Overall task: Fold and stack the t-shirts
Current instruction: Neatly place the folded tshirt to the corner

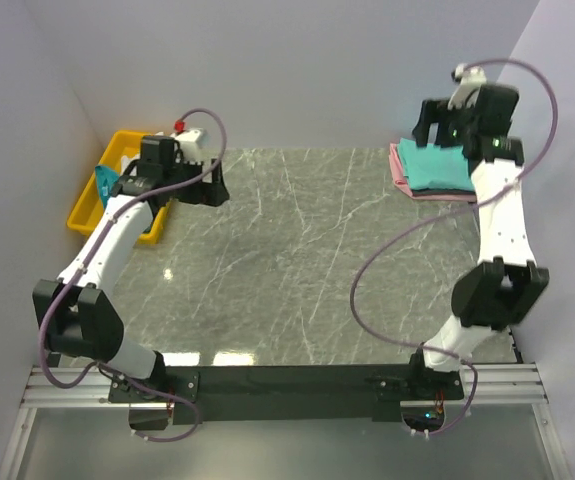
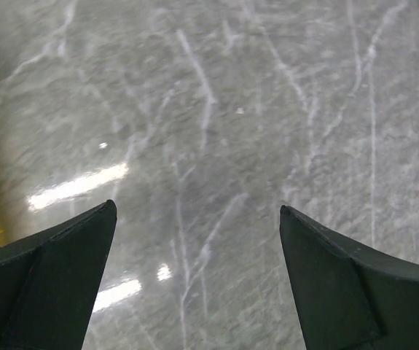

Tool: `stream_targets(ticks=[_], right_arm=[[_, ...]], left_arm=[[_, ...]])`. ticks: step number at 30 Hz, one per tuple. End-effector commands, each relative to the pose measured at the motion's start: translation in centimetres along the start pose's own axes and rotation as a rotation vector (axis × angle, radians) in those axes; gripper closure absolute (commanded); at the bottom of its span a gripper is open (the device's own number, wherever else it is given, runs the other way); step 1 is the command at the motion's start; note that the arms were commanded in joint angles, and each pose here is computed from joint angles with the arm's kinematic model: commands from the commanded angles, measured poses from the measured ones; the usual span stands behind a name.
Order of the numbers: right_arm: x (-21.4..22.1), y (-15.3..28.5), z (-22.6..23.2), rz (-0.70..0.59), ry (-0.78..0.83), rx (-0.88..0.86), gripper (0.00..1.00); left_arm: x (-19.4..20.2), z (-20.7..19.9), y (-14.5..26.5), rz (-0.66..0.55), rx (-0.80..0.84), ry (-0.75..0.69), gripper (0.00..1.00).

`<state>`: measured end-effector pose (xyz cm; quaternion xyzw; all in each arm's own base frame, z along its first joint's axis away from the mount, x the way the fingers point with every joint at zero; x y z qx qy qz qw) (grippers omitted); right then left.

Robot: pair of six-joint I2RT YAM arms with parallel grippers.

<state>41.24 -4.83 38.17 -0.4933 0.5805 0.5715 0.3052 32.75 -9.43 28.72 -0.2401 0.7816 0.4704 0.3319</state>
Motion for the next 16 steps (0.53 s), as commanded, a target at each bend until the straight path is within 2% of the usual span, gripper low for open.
stream_targets(ticks=[1,3,4,5,7,11,16], right_arm=[[7.0,2.5,6.0,0.23,-0.24,-0.251,0.07],[7.8,4.9,8.2,0.203,-0.21,-0.261,0.07],[10.2,4.9,10.2,0.245,-0.193,-0.285,0.07],[10.4,6.0,11.2,0.232,-0.169,-0.297,0.07],[12.7,6.5,14.0,0.296,-0.126,-0.35,0.07],[15.0,7.7,15.3,0.298,-0.052,-0.337,0.06],[16.2,8.1,15.2,0.343,-0.025,-0.309,0.05]], left_arm=[[0.4,1.1,0.6,0.029,0.022,0.035,0.01],[1.3,2.0,0.4,0.022,0.023,0.042,0.0],[2.4,2.2,0.2,0.037,0.02,0.04,0.01],[2.8,2.4,0.2,0.041,0.009,0.033,0.01],[3.8,2.8,0.1,0.059,-0.005,0.022,0.01],[6.9,3.5,-0.2,0.122,-0.031,-0.003,0.0],[8.0,4.0,0.6,0.111,-0.123,-0.09,0.0]])
Point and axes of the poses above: each gripper's point midway between its finger pads, its own y axis back along the fingers, its own z axis along the line the jaws close on, x = y × z, the point moved 10 cm from there along y, back along the fingers, and after that the axes turned 8 degrees about y, right-handed, at the moved point
